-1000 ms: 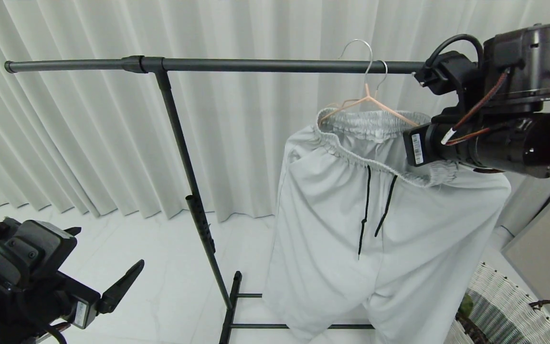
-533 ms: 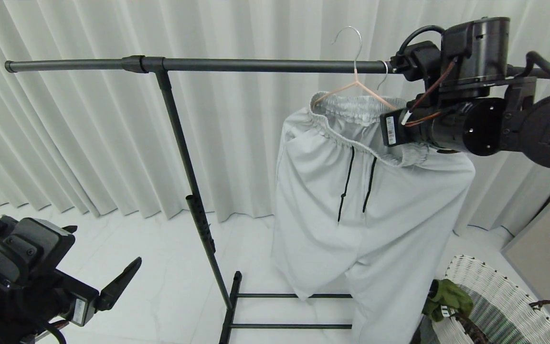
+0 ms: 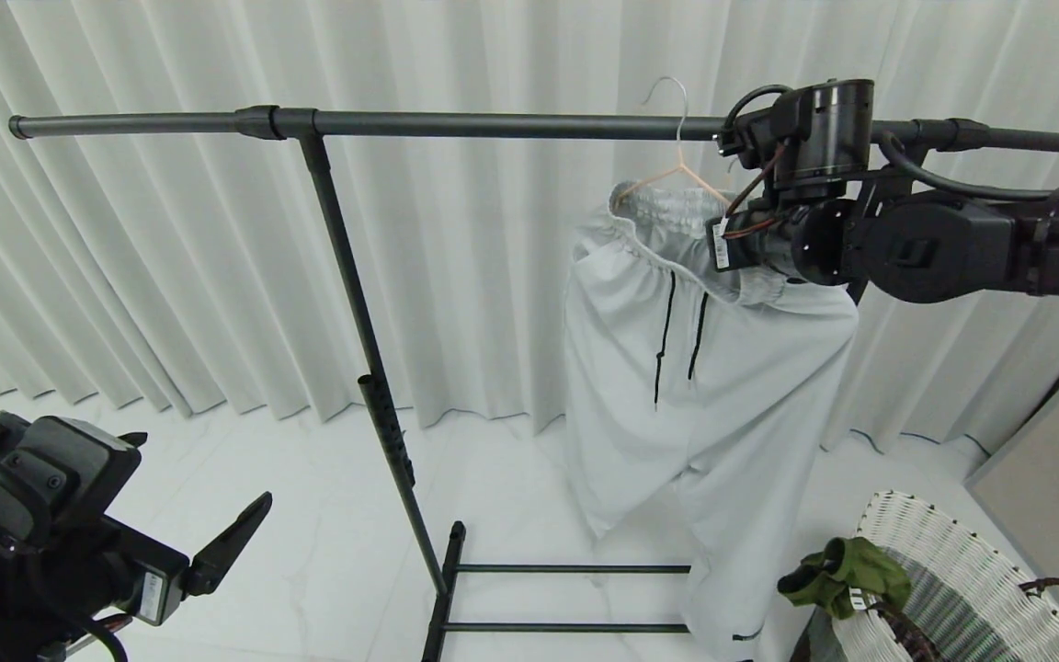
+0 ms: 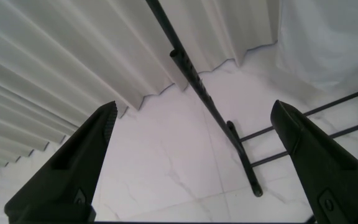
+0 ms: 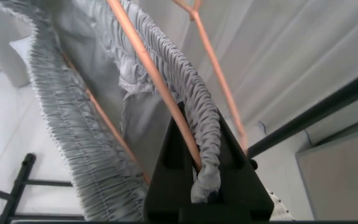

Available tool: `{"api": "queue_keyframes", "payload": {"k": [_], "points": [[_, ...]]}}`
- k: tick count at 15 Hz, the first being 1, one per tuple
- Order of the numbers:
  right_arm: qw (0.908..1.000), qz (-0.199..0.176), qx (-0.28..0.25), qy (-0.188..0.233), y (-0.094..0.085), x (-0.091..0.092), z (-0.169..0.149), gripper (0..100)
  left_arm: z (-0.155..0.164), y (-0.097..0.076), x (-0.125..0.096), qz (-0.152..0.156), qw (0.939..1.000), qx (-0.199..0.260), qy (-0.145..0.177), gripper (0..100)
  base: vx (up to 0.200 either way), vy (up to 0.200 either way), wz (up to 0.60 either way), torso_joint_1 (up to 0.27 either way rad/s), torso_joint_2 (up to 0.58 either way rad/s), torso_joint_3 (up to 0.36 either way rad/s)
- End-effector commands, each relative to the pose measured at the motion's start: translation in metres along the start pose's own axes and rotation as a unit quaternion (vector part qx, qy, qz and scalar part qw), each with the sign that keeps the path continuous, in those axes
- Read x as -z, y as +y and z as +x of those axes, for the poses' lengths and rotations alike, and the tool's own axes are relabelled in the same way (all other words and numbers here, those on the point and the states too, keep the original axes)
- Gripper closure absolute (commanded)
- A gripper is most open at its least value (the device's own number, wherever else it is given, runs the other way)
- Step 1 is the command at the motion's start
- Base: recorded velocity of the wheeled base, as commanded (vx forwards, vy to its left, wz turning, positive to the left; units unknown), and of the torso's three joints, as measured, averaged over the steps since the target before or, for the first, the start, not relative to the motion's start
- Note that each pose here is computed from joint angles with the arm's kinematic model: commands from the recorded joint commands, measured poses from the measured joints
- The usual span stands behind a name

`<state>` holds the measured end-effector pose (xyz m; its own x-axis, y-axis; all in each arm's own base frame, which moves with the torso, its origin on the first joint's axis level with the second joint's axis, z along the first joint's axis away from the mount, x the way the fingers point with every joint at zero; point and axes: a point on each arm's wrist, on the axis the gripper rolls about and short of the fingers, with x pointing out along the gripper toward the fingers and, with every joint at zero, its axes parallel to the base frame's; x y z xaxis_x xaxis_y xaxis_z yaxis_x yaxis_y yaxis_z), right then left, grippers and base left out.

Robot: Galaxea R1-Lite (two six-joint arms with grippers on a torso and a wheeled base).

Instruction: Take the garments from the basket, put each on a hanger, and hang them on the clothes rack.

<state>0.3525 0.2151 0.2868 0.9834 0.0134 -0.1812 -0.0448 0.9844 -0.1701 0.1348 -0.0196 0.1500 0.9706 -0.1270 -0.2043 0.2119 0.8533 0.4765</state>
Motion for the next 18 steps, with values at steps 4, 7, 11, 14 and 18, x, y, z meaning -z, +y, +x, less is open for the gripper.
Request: {"api": "queue_keyframes", "payload": {"k": [4,7,11,14,18], "points": [[0.9999,-0.008,0.004,0.014,0.007,0.013,0.016,100,0.0,-0.001,0.001,0.0,1.0,0.001,0.002,0,0.0,0.0,0.0,0.0,0.0,0.0],[0.9999,-0.007,0.004,0.013,0.007,0.012,0.016,100,0.0,-0.001,0.001,0.0,1.0,0.001,0.002,0,0.0,0.0,0.0,0.0,0.0,0.0],[1.0,-0.004,-0.006,0.003,0.015,0.008,0.013,100,0.0,-0.001,0.001,-0.001,1.0,0.001,0.003,0,0.0,0.0,0.0,0.0,0.0,0.0],[0.9999,-0.007,-0.014,0.003,0.027,0.012,0.019,100,-0.001,-0.001,0.001,-0.001,1.0,0.0,0.001,0,0.0,0.0,0.0,0.0,0.0,0.0],[0.9998,-0.009,-0.017,0.007,0.035,0.017,0.025,100,-0.002,0.0,0.001,-0.002,1.0,-0.007,0.002,0,0.0,0.0,0.0,0.0,0.0,0.0]]}}
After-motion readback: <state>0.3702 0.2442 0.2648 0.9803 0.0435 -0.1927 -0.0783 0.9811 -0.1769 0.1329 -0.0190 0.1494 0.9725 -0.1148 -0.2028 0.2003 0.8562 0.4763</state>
